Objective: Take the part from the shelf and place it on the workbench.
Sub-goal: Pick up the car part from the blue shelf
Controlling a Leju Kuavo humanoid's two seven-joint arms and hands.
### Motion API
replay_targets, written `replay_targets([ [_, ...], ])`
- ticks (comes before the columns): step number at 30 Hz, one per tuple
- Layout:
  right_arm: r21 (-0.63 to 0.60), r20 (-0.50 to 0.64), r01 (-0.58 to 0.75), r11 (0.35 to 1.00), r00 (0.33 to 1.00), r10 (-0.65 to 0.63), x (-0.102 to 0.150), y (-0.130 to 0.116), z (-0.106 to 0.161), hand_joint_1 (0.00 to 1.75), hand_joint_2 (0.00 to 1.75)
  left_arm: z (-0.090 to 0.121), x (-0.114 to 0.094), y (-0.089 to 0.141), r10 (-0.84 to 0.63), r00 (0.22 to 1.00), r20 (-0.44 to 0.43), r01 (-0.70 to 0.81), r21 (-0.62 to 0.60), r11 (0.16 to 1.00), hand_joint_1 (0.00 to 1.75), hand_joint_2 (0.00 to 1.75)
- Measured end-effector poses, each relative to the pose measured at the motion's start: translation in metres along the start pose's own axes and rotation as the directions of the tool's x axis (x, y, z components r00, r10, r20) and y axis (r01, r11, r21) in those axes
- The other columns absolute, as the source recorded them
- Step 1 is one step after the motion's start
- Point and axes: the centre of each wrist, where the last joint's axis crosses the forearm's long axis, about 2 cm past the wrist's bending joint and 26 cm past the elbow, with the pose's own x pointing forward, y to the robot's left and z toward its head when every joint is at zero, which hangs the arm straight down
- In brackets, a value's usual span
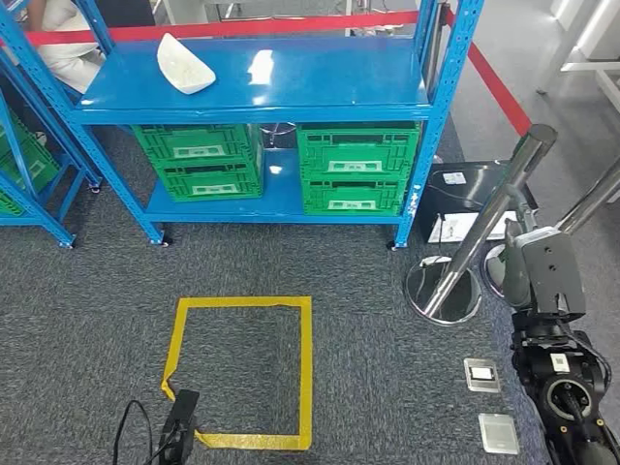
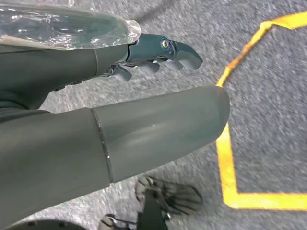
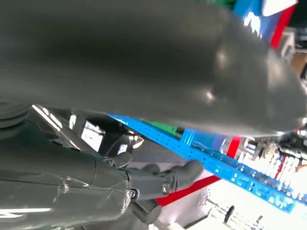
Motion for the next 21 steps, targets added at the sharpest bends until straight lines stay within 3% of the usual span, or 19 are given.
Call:
replay_targets([
  [21,0.005,0.002,0.004,1.0,1.0,-0.004,0.0009,-0.0007,-0.001,0.0,0.0,0.0004,0.0009,-0.0026,0.002,1.0,0.018,-0.002,-0.001,1.0,0.0,0.0],
])
